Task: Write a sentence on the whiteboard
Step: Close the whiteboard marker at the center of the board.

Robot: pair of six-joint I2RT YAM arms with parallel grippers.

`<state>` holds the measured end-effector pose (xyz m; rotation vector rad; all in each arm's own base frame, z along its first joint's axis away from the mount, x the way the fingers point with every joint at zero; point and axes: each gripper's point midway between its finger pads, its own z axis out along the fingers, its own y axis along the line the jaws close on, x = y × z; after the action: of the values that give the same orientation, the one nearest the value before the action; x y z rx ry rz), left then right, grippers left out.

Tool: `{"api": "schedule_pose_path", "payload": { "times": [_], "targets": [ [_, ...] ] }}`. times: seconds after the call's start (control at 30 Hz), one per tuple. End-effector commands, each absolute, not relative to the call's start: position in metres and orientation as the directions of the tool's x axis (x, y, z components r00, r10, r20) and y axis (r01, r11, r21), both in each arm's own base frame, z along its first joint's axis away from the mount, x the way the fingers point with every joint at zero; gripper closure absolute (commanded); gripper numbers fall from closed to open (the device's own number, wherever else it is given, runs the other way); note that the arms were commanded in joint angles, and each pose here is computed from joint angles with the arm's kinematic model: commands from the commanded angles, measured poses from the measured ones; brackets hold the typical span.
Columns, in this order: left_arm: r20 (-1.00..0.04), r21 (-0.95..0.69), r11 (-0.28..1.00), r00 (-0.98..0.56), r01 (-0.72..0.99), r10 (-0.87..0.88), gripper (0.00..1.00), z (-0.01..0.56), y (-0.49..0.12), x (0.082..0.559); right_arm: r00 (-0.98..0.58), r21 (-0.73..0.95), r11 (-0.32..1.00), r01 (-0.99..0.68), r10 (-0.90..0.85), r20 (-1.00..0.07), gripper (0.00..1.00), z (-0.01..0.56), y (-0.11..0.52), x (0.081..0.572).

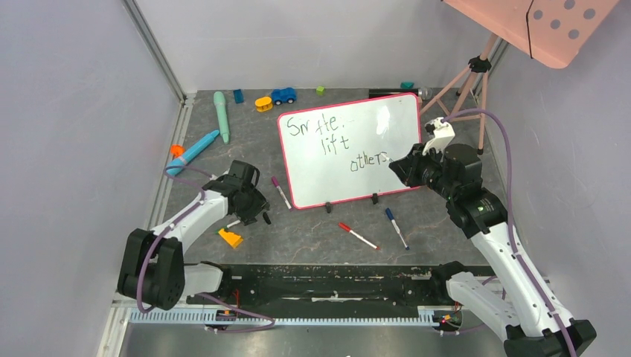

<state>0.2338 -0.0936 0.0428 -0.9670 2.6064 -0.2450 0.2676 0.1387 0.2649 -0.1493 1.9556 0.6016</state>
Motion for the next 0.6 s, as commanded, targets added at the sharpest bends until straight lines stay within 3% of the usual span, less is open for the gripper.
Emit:
{"api": "schedule_pose_path", "payload": {
  "times": [0.0,0.57],
  "targets": [
    [-0.287,-0.303,0.781,-0.729,-0.546,-0.621,0.42,0.036,-0.099,0.244,-0.433,0.348,0.861,-0.371,0.171,-0.885,1.0,0.271,0.139,0.269],
    [-0.202,-0.183,0.801,-0.775,-0.57,-0.598,0.45,0.001,-0.102,0.229,-0.434,0.349,0.863,-0.365,0.174,-0.884,1.0,0.268,0.14,0.274]
  ]
}}
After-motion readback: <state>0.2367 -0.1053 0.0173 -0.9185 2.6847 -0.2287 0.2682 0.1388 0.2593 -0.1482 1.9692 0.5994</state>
